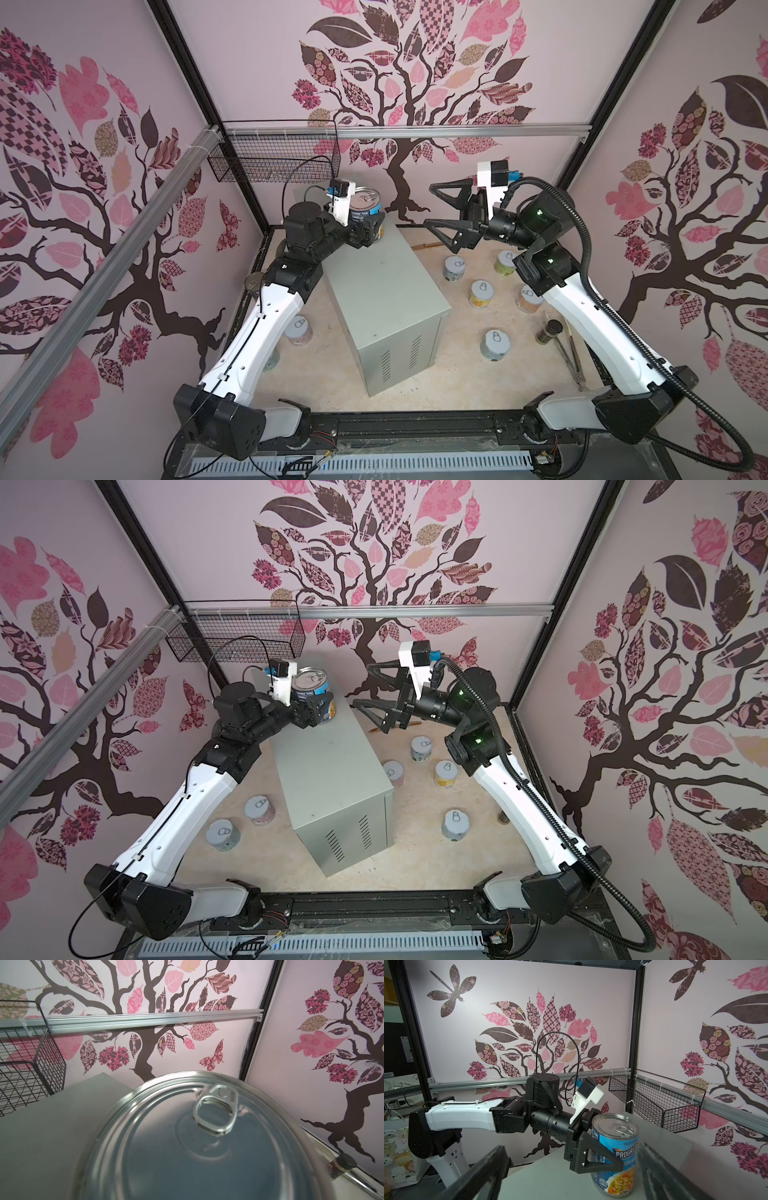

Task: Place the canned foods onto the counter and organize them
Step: 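Move the blue can with the left gripper along the cabinet top toward the wire basket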

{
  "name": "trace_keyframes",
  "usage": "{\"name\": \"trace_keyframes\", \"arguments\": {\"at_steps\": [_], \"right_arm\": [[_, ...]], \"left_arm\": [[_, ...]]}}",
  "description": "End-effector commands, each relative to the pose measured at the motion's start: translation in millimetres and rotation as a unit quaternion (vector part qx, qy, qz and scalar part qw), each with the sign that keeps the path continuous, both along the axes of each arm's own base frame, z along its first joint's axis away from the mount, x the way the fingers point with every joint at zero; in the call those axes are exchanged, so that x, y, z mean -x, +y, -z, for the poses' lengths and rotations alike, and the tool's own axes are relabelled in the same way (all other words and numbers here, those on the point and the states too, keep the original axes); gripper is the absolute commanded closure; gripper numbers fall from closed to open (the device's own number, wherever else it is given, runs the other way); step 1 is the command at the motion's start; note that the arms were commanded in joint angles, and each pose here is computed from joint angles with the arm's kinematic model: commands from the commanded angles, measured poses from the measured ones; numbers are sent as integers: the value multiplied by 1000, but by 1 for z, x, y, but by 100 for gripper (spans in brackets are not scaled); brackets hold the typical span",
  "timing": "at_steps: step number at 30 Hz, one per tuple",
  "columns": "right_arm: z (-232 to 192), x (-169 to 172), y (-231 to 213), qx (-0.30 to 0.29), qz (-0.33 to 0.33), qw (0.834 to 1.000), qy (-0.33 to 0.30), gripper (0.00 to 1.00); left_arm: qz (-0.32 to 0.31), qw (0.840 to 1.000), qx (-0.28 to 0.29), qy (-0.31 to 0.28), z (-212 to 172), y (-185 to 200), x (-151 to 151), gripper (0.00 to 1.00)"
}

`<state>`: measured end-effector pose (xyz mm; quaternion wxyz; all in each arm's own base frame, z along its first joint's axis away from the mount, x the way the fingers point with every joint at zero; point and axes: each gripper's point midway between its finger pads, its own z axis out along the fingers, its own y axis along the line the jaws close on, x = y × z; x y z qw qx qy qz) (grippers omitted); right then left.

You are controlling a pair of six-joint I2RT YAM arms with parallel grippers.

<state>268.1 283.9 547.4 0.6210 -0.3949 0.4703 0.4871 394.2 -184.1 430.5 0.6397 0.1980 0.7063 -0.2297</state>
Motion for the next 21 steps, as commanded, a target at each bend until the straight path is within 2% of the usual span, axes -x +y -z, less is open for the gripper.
{"name": "trace_keyframes", "arguments": {"at_steps": [1,12,21], "right_arm": [[-6,4,0,-5,-6,1000,-22,0],[-6,-1,1,-9,-1,1000,-14,0],[2,-15,8,-6,1,1000,-1,0]], "left_arm": [[-12,1000,9,-11,-1,4,-6,28],[-65,998,1,-22,-19,24,-11,34],[-109,993,15,-39,-49,58,-37,36]]}}
